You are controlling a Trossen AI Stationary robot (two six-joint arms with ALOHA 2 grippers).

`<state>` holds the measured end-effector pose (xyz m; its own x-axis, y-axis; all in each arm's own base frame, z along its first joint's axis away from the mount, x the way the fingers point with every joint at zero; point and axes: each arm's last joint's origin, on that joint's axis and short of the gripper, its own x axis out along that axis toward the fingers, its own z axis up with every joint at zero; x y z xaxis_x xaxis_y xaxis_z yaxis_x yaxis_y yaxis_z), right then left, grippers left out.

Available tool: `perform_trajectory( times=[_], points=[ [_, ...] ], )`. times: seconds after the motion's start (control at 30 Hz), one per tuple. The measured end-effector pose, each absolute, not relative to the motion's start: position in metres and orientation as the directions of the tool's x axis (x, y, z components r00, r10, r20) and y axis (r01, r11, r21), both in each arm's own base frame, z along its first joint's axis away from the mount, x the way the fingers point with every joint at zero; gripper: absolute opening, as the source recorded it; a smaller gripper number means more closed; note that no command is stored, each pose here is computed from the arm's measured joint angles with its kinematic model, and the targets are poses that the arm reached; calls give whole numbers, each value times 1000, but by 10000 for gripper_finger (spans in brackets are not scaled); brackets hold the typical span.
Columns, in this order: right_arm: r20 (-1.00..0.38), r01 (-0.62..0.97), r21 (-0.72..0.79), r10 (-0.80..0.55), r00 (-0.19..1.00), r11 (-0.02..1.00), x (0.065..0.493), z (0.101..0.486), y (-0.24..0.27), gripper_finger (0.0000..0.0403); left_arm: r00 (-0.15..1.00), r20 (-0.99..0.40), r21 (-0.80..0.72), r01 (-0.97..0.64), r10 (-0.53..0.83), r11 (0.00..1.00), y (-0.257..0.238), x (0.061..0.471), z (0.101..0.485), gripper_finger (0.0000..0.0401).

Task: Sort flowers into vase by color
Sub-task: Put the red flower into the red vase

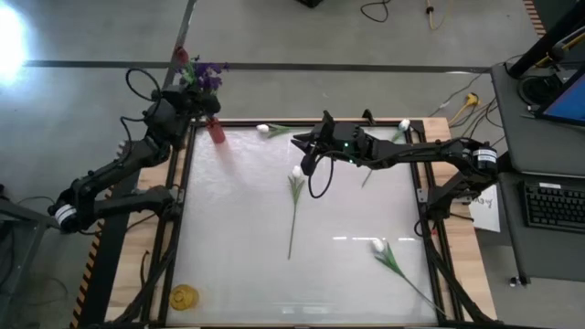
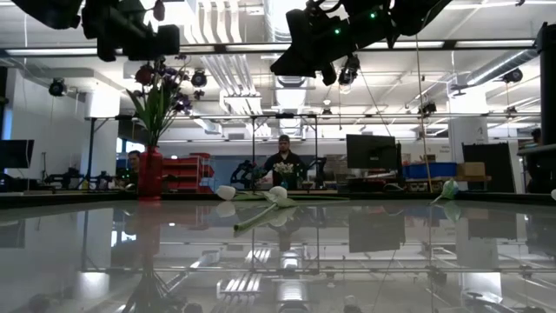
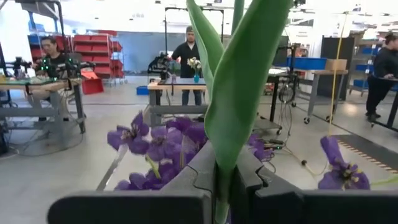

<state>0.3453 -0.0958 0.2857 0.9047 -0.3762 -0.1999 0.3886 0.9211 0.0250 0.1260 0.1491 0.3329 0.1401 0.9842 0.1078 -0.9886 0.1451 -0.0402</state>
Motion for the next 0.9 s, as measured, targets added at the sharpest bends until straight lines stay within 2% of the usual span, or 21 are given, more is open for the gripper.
perform_trajectory(
  times=[0.9],
  points=[
    [-200, 390, 33, -376, 905, 920, 345, 286, -96, 63, 117, 70, -65, -990, 991, 122, 150, 126, 308, 0]
  ],
)
